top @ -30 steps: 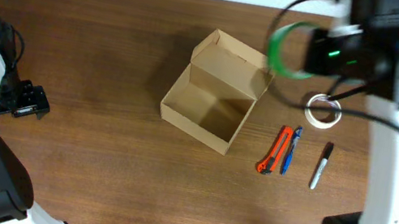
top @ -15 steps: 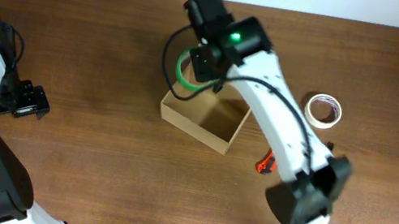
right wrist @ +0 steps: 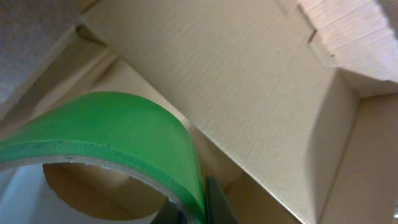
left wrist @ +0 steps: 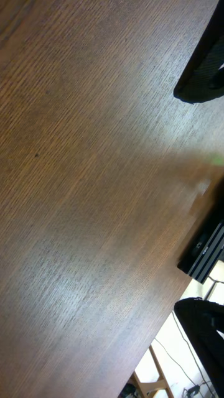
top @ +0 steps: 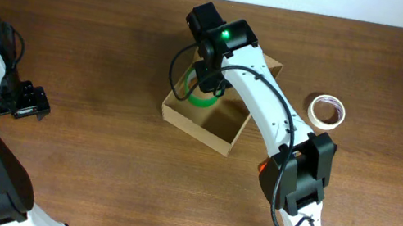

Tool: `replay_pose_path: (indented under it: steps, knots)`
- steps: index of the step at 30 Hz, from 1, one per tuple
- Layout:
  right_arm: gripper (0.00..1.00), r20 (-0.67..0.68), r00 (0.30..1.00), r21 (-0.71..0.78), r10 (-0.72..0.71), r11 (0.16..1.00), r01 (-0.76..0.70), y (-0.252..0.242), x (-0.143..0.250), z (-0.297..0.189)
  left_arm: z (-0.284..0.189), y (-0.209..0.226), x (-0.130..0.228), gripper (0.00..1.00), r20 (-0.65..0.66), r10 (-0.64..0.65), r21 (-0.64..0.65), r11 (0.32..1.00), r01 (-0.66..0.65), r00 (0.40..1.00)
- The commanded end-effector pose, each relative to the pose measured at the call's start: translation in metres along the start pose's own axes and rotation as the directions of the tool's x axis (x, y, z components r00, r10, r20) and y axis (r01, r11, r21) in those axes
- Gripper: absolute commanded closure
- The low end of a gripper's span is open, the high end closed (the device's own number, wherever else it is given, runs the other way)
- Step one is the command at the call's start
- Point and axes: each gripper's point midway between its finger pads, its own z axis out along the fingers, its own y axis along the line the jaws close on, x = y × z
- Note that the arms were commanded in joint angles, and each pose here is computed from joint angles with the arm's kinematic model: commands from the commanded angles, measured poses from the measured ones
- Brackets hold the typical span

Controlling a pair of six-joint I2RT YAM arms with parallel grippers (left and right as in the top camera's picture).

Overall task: Pack container
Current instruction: 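Carry the green tape into the box and lower it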

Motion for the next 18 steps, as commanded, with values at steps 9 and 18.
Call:
replay_pose_path:
  steps: [9,18]
  knots:
    - [0.96,-0.07,0.998,-0.033,-0.006,0.999,0.004,0.013,0.018,0.041,-0.001,0.0,0.001,0.0,0.003,0.008,0.008,1.0,-0.008,1.0]
    - [0.96,0.017,1.0,-0.097,0.02,0.995,-0.018,0.028,-0.005,0.053,-0.001,0.0,0.001,0.0,0.003,0.008,0.008,1.0,-0.008,1.0]
